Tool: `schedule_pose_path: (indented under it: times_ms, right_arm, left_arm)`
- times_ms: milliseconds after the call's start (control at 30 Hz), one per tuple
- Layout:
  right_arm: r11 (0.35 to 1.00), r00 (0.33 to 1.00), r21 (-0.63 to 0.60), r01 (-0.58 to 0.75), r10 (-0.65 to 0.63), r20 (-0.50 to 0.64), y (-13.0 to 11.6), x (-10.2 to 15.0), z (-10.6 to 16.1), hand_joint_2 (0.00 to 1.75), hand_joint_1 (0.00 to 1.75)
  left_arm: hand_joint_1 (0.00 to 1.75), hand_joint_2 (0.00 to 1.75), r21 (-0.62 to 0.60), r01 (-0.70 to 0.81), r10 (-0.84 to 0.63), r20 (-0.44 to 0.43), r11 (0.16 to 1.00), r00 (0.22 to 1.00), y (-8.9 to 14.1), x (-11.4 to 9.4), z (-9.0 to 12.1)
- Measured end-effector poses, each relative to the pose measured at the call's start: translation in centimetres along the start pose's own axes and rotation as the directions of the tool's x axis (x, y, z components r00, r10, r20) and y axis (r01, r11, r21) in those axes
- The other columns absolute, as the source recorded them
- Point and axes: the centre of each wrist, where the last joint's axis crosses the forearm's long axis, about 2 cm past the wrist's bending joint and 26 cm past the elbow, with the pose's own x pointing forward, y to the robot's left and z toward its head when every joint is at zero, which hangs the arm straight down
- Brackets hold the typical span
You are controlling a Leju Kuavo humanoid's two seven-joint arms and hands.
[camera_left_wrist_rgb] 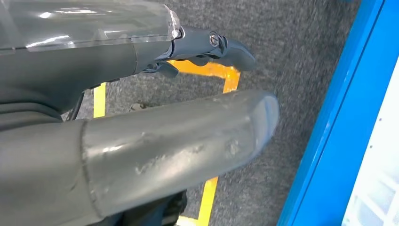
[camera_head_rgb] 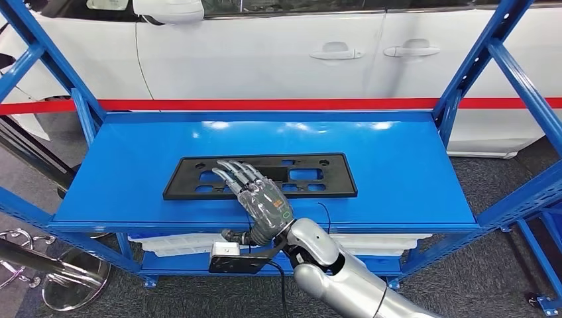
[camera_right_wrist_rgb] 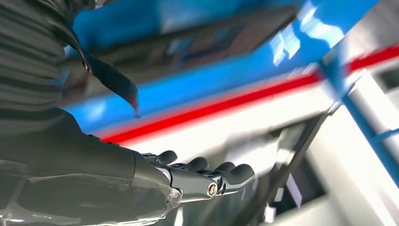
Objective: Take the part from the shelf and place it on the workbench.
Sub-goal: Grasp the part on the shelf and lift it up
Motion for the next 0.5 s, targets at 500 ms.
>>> schedule_pose_path:
  times_ms: [500]
  right_arm:
    - [0.896, 0.900, 0.095, -0.434, 0.436, -0.007, 4.8, 0.2, -3.0, 1.75, 0.00]
  left_arm:
    - [0.00, 0.00, -0.033, 0.062, -0.062, -0.011, 0.998, 0.998, -0.7, 1.1, -0.6]
